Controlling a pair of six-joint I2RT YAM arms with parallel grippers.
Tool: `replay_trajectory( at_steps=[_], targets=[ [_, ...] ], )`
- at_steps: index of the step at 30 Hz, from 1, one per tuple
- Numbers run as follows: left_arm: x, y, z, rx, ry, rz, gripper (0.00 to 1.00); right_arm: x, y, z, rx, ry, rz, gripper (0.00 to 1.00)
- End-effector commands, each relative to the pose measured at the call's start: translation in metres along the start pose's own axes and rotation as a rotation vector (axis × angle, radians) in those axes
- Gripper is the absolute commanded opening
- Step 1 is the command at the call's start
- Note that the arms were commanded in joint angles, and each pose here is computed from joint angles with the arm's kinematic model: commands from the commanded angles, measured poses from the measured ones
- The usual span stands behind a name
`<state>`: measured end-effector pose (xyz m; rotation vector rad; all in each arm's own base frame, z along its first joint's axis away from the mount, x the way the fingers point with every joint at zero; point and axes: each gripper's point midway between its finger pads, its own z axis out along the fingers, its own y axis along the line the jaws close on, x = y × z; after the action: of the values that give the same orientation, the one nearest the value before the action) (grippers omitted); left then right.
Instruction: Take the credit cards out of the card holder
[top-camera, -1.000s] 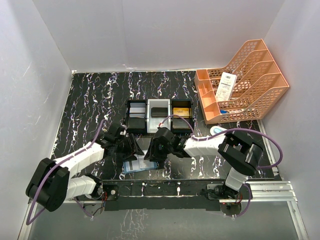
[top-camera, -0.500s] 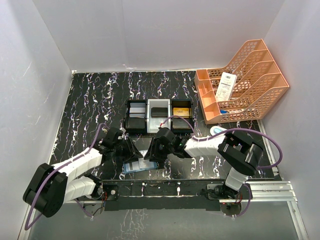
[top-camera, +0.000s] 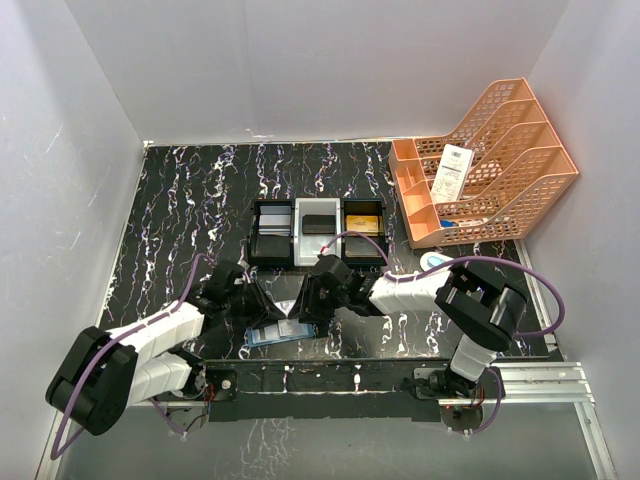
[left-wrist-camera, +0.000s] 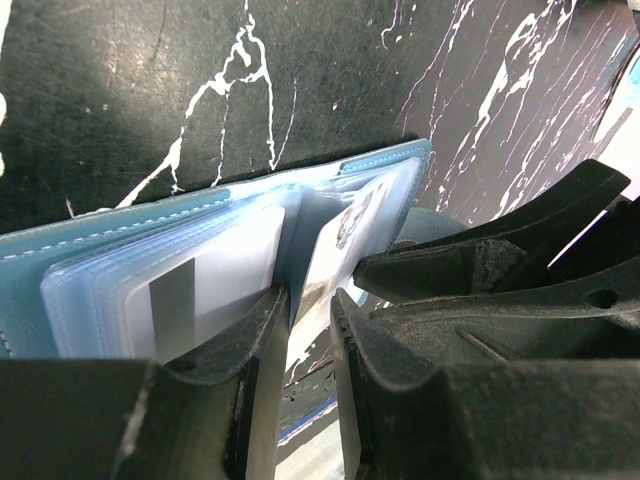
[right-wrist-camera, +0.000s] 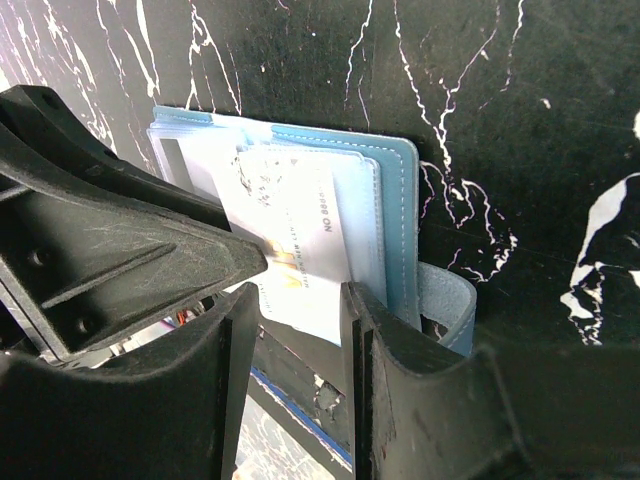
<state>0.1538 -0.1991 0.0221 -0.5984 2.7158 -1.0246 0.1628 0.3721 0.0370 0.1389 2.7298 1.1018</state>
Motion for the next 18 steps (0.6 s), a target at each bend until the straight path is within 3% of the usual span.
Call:
replay_trajectory(
  at_steps=[1, 11, 18],
  targets=[
    [0.0054, 0.0092, -0.0011, -0.027, 0.007, -0.024, 0.21, 0.0062, -0.0439, 0.0043, 0.134, 0.004, 0.011, 0.38],
    [0.0074, 0.0105, -0.0041, -0.051, 0.024, -0.014, 0.01, 0.0045, -0.0471, 0.0030, 0.141, -0.001, 0.014, 0.38],
    [0.0035, 0.0119, -0.0109, -0.092, 0.007, 0.020, 0.00, 0.0033, -0.0464, 0.0030, 0.139, -0.001, 0.013, 0.38]
  ],
)
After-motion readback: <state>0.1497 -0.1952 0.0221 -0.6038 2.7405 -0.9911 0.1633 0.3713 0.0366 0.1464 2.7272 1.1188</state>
